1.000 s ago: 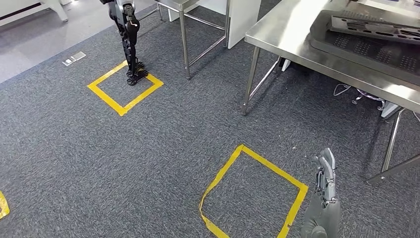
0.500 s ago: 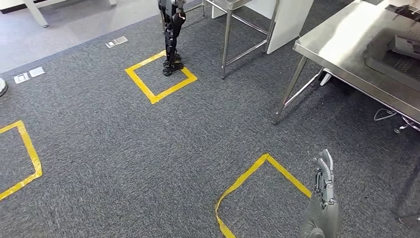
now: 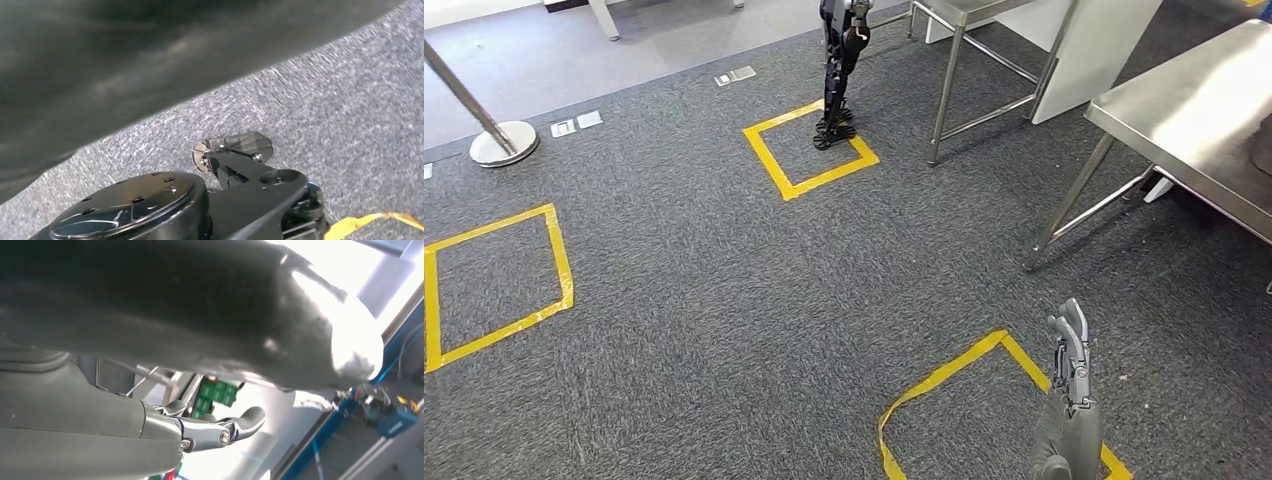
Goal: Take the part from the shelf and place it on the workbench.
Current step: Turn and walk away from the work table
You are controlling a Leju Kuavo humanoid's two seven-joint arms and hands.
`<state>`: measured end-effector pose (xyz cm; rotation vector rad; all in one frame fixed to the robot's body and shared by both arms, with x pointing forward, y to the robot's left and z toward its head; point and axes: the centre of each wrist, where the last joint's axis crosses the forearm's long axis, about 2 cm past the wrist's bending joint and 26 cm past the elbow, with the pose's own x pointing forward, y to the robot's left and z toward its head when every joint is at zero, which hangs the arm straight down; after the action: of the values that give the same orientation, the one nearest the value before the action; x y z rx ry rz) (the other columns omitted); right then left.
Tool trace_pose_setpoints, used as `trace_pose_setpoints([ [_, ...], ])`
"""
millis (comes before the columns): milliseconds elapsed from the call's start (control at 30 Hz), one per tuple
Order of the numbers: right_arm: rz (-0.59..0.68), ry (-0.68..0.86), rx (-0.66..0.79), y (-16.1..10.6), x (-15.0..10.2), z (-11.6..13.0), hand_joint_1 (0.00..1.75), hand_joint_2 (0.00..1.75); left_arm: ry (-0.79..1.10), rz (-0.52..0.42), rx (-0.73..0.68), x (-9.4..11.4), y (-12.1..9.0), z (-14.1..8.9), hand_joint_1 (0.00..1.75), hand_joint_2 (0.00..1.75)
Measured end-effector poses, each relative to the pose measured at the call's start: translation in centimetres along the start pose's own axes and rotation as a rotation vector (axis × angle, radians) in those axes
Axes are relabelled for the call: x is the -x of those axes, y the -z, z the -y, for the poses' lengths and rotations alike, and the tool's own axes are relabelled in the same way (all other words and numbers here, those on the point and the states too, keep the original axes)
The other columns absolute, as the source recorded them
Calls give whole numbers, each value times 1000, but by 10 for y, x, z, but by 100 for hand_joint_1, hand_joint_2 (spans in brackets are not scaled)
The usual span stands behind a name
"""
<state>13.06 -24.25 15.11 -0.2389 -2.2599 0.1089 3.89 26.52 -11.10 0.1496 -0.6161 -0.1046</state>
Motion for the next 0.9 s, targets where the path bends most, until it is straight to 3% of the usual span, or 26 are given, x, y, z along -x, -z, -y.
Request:
trace_pose_setpoints([
  [900,-20,-13,-1,-2,3,1,0,0,-5,-9,-13,0,0,-1,0,0],
])
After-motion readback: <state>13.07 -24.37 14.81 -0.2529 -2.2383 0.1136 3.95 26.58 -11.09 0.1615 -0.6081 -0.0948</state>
